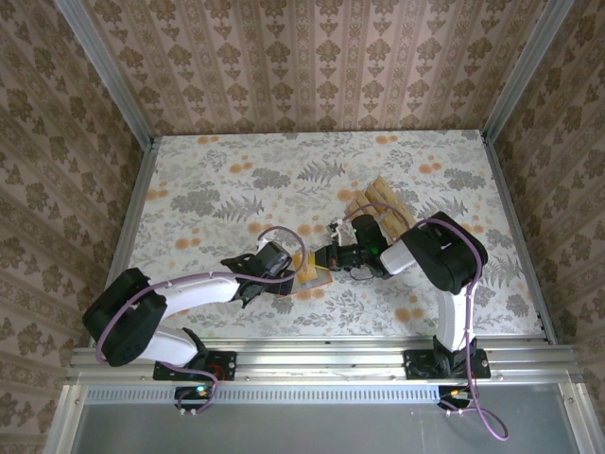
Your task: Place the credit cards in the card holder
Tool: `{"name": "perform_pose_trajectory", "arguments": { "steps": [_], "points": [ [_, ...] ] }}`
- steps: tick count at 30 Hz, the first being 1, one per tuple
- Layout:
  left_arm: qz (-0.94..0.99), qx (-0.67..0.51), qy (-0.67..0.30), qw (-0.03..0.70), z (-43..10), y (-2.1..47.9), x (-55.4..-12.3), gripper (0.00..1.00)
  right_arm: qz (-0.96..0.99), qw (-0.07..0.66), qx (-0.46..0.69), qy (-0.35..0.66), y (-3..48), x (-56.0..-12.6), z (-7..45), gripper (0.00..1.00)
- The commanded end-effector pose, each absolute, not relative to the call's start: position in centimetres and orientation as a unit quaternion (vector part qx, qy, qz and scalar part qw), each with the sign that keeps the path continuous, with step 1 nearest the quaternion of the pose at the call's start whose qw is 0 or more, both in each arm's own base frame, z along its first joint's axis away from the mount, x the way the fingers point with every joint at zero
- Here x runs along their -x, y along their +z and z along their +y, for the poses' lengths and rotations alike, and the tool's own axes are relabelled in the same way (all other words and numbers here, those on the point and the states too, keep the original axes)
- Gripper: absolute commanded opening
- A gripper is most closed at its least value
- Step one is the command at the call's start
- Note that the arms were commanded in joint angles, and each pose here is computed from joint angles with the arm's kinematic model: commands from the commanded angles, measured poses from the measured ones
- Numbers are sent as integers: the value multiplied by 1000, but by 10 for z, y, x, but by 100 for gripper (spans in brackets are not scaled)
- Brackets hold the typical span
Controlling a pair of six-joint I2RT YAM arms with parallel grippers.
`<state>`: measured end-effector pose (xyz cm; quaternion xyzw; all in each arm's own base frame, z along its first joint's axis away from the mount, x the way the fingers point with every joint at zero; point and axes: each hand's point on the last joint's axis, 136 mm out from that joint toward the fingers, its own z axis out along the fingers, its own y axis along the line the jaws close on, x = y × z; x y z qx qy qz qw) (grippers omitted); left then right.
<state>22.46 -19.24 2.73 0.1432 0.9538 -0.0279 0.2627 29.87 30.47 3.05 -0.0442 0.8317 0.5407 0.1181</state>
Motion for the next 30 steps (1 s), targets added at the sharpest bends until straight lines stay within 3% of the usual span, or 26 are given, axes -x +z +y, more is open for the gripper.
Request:
{"name": "perform_pose_trajectory", "arguments": {
  "steps": [1, 30],
  "points": [
    [956, -146, -13, 253, -185, 23, -218, 100, 856, 104, 23, 505, 4, -294, 293, 0],
    [956, -147, -14, 254, -185, 24, -218, 100, 873, 107, 22, 474, -6, -278, 287, 0]
  ]
}}
